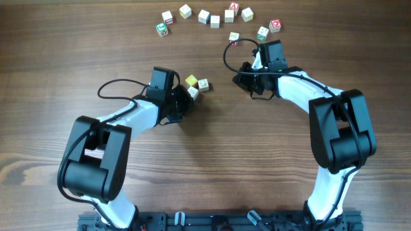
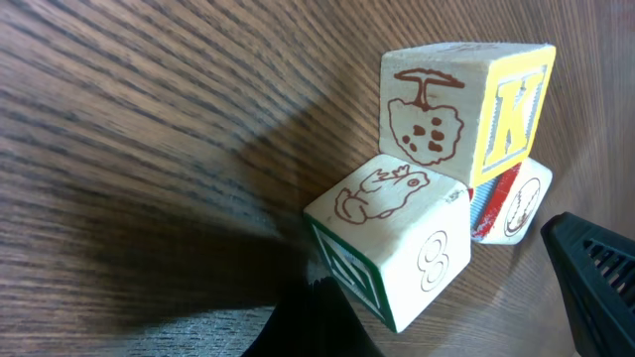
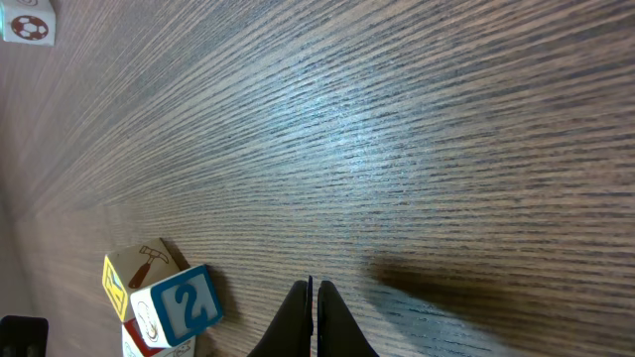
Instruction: Form a circle
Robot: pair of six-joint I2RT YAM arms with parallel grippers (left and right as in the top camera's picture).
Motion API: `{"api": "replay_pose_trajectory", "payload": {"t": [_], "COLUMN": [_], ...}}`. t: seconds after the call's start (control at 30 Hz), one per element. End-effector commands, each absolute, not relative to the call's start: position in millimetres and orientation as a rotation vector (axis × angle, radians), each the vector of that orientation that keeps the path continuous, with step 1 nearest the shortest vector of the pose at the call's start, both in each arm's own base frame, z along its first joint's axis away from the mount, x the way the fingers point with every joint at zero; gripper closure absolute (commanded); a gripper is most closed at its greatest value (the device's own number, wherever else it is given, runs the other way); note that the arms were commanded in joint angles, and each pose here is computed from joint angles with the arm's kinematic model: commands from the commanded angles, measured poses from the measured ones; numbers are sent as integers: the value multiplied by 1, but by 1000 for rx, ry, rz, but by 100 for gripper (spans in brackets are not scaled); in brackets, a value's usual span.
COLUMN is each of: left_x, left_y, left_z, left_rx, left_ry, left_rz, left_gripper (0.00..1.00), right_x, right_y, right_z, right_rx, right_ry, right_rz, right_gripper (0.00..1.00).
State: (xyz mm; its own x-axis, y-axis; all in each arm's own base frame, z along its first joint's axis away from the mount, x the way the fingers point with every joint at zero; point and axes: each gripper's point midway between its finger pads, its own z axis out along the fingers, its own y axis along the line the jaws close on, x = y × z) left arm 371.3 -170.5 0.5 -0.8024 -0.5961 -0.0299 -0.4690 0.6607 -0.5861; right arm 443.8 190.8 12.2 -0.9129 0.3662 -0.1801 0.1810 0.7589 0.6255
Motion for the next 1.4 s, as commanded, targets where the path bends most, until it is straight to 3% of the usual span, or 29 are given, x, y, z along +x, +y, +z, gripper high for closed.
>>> {"api": "replay_pose_trajectory", "payload": {"t": [0.0,0.73,1.13,1.37], "left_x": [367,372,345,326], "left_y": [-169,-172,-181,-129], "left_z": [-8,-5,-6,39], "left_rx": [-878,-859,-854,-852], "left_ry": [2671,2649,2756,2698], "left_rz": [-818,-831,-819,-461], "left_gripper": [96,96,96,96], "right_x": [446,447,443,442], "right_y": [191,192,206,210], "right_z": [22,23,25,25], "right_rx": [385,380,362,351], "right_ry": [2638,2636,2639,2637], "right_rz": [898,900,927,914], "right_gripper": [95,95,96,95]}}
